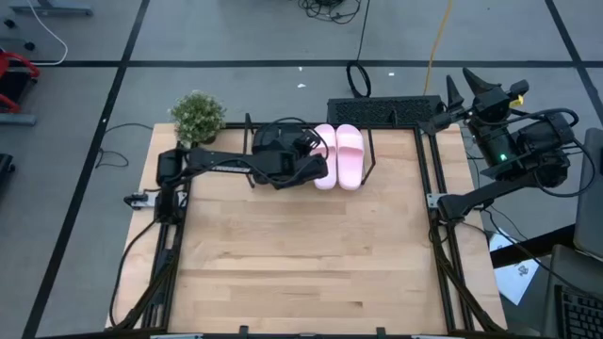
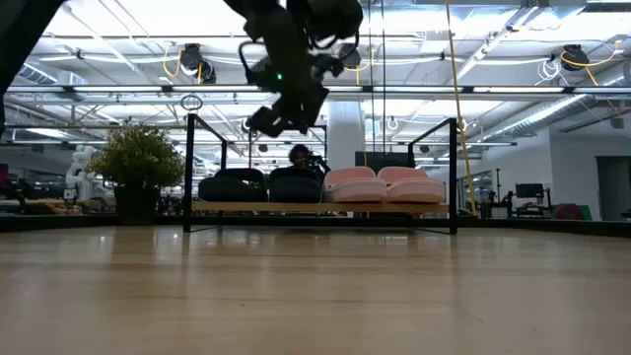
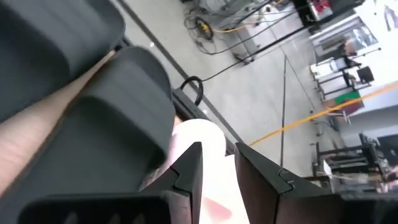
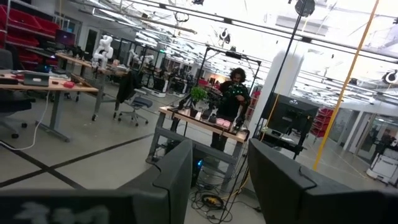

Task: Pick and place slides into the shelf
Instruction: Return to Home Position

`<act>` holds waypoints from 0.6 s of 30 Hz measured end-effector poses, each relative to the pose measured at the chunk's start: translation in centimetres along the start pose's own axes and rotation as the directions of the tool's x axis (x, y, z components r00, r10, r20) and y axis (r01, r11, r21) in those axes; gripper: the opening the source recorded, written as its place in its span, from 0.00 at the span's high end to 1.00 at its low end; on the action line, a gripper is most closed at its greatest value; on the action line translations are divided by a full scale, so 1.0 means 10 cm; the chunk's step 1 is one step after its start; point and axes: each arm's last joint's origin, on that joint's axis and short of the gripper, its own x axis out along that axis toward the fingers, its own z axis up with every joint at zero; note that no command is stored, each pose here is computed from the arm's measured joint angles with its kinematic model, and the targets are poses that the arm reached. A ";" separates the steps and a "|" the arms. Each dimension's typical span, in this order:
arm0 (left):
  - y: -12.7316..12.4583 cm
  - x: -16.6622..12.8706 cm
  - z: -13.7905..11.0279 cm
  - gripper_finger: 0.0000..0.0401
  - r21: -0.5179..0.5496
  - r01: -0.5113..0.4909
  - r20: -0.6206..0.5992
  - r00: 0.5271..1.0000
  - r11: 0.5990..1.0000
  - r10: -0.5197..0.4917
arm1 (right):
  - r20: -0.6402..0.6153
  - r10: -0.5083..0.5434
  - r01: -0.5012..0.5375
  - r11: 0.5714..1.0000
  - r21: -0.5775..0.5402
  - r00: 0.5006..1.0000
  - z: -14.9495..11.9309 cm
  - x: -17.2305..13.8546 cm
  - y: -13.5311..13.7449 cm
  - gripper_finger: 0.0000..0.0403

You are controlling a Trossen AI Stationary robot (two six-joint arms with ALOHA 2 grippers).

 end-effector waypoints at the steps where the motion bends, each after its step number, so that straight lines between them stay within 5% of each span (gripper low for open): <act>1: -0.02 -0.06 0.03 0.78 0.012 0.011 0.001 1.000 1.000 -0.011 | 0.000 0.000 0.000 1.000 0.000 1.000 0.00 0.00 0.00 0.64; 7: -0.17 -0.59 0.22 0.78 0.136 0.132 0.045 0.989 0.982 -0.139 | 0.000 0.000 0.000 1.000 0.000 1.000 0.00 0.00 0.00 0.64; 10: -0.24 -0.99 0.42 0.78 0.284 0.191 0.041 0.977 0.940 -0.211 | 0.000 0.000 0.000 1.000 0.002 1.000 0.00 0.00 0.00 0.64; 14: -0.29 -1.58 0.76 0.78 0.477 0.290 -0.048 0.951 0.830 -0.304 | -0.002 -0.001 0.001 1.000 0.003 1.000 0.00 0.00 0.00 0.64; 18: -0.24 -2.19 1.14 0.78 0.600 0.428 -0.191 0.897 0.676 -0.399 | -0.004 -0.001 0.001 1.000 0.002 1.000 0.00 0.00 0.00 0.64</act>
